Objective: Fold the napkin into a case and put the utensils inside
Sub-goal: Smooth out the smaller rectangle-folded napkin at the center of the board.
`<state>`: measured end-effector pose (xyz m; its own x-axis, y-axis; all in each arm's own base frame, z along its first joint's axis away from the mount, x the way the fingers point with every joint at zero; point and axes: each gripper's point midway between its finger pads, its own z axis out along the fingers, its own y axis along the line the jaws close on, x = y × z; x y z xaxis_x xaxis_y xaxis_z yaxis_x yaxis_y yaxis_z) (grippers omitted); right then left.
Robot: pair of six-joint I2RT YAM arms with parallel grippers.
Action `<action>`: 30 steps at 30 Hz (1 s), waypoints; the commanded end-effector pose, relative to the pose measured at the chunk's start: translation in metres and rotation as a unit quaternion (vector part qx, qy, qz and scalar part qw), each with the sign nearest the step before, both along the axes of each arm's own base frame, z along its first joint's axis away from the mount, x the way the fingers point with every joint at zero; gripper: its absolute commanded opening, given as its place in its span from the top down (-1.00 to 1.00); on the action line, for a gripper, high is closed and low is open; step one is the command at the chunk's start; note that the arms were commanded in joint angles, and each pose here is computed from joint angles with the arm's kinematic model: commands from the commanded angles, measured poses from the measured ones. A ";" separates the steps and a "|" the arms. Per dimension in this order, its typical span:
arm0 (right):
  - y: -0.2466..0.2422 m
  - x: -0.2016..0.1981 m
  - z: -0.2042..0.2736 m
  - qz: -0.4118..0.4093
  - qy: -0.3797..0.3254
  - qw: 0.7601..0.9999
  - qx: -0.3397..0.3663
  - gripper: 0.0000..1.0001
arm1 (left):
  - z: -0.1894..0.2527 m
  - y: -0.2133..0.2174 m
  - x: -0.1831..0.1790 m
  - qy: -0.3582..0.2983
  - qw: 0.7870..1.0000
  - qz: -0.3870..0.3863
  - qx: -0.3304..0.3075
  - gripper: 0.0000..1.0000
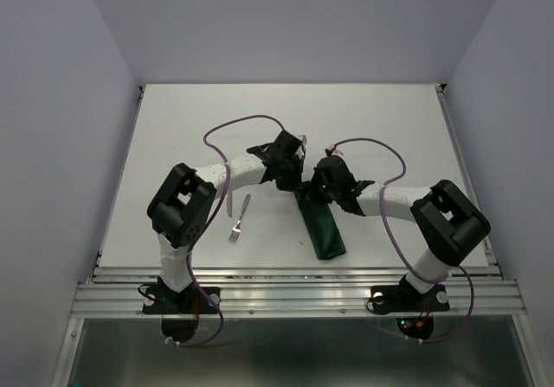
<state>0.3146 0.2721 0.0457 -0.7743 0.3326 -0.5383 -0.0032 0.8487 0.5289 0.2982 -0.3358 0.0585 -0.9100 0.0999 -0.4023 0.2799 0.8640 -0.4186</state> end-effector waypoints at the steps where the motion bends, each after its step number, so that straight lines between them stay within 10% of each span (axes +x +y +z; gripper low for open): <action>1: 0.017 0.016 0.014 0.003 -0.020 1.000 0.023 0.99 | 0.016 -0.012 0.010 -0.018 1.000 -0.007 -0.023 1.00; 25: -0.001 0.002 0.063 0.010 -0.064 0.998 0.025 0.88 | 0.018 -0.010 0.017 -0.026 1.000 -0.010 -0.007 0.81; 30: -0.015 -0.001 0.052 -0.012 -0.054 0.998 -0.001 0.88 | 0.020 -0.006 0.018 -0.030 1.000 -0.006 0.001 0.29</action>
<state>0.3177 0.2706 0.1105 -0.7055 0.3592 -0.6110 -0.0780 0.8175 0.5707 0.3084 -0.3378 0.0624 -0.9016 0.1053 -0.4195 0.2903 0.8663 -0.4064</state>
